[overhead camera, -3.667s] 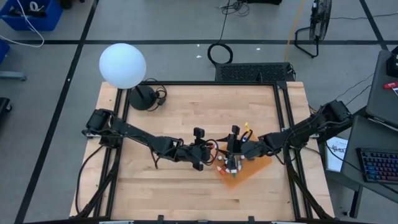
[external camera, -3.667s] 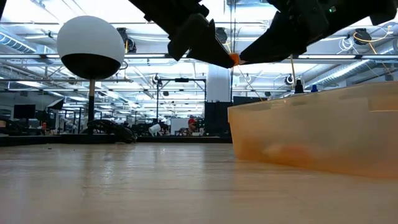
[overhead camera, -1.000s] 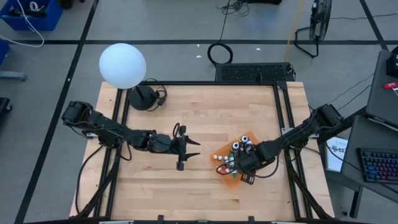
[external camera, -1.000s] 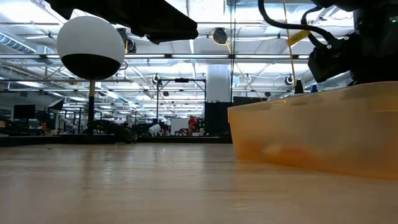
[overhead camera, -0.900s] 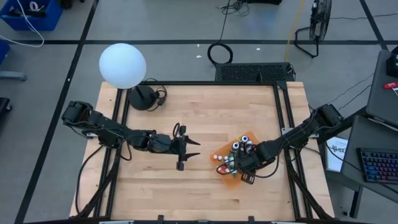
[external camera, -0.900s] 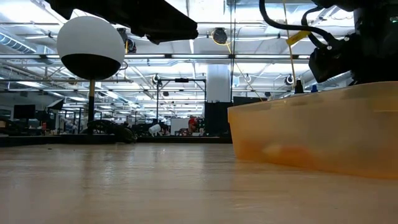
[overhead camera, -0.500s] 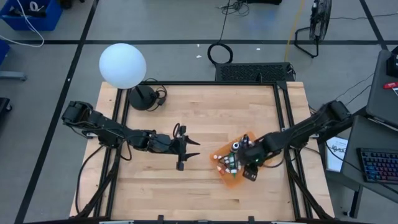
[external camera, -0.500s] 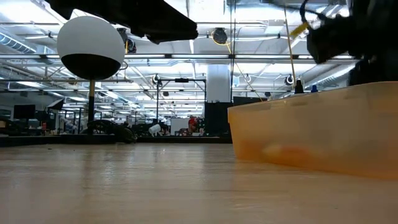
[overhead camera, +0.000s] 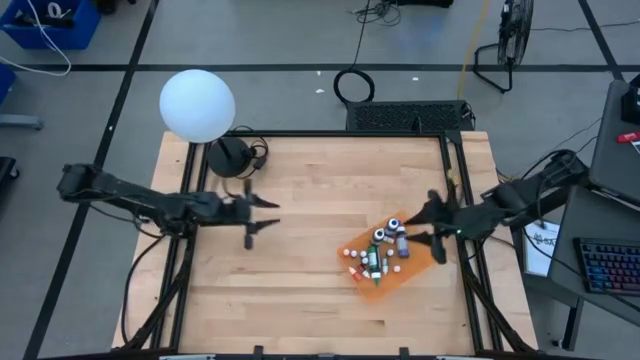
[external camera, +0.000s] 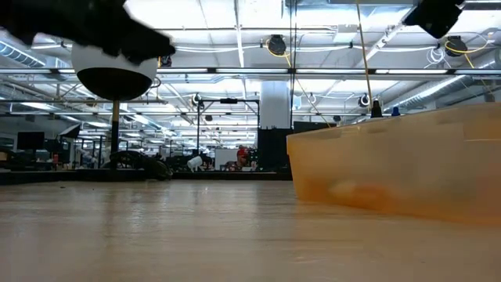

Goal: Pick & Place food coloring
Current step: Return to Home Position

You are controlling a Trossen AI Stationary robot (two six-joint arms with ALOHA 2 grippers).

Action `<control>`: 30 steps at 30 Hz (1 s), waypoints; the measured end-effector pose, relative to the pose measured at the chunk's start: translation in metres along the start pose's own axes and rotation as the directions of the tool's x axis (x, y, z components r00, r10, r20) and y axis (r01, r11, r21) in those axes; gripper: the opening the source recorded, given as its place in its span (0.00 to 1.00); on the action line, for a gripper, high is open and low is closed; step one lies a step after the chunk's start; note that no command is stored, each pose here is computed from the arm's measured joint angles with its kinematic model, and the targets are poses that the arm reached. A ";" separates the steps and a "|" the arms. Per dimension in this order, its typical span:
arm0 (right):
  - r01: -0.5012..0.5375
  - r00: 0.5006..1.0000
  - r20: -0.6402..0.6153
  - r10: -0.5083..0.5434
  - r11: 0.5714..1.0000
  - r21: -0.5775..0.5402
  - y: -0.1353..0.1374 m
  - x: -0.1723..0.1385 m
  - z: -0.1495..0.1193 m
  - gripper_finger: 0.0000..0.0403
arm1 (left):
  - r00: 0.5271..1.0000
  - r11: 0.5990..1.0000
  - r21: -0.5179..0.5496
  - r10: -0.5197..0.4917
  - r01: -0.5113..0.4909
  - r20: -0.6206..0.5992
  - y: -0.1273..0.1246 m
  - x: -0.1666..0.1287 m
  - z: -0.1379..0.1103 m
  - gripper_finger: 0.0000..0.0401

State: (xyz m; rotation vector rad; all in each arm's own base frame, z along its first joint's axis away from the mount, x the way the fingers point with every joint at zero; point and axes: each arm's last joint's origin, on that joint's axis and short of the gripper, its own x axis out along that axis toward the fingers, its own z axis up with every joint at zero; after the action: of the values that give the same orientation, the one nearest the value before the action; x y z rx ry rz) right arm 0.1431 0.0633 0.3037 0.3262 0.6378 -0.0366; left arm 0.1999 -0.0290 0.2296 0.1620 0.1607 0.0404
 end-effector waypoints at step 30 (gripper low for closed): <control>0.020 0.759 0.646 0.080 0.989 -0.146 -0.099 0.046 -0.095 0.45 | 0.993 0.973 -0.224 -0.022 0.047 0.113 0.014 -0.070 -0.078 0.44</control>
State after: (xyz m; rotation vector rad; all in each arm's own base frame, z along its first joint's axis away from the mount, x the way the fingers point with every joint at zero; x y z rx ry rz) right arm 0.1123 0.0023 0.1764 0.1607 -0.0684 -0.0692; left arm 0.1174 -0.0069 0.1664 -0.0669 0.0476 0.0149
